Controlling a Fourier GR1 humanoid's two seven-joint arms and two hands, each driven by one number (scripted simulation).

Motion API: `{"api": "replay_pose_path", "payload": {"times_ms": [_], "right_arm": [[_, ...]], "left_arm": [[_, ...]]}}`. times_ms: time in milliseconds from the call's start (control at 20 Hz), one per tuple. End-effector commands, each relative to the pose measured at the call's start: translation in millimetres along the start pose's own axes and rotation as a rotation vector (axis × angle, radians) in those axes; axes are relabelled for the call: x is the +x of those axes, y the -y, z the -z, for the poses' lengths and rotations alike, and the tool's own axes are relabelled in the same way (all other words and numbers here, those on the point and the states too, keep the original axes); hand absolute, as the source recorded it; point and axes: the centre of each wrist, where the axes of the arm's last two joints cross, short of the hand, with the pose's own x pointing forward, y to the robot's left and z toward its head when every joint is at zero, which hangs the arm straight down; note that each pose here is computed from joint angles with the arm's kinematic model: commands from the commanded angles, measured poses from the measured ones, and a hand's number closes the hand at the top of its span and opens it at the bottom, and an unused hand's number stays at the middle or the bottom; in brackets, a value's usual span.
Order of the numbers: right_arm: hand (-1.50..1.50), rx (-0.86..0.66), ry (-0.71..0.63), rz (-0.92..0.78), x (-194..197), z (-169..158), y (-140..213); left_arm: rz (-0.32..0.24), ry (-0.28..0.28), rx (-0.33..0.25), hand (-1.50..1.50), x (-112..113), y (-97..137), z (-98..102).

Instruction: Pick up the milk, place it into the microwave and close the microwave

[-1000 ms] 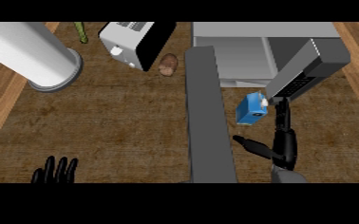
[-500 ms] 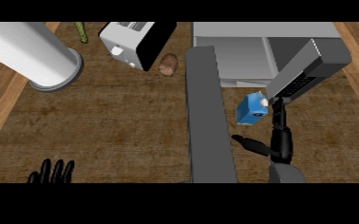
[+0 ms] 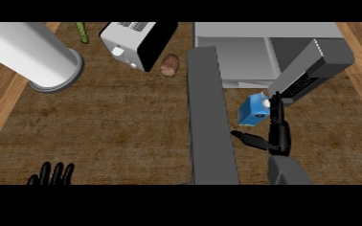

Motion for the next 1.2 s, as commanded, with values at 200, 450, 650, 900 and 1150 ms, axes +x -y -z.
{"api": "replay_pose_path", "payload": {"times_ms": [200,450,650,900,1150], "right_arm": [[-1.5,-0.068,0.007,-0.027,-7,-2,-9],[1.5,-0.047,0.049,-0.189,-2,23,5],[1.5,-0.106,0.064,-0.204,-2,24,-15],[1.5,-0.164,0.128,-0.139,18,59,-30],[1.5,-0.1,0.164,-0.037,9,54,7]], "left_arm": [[-0.006,0.003,-0.015,-1.5,-5,6,-19],[-0.013,0.004,-0.019,-1.5,15,7,-12],[-0.035,-0.004,-0.011,-1.5,10,-1,2],[-0.021,-0.006,-0.017,-1.5,7,-7,5],[-0.025,-0.021,-0.025,-1.5,3,-8,-11]]}}
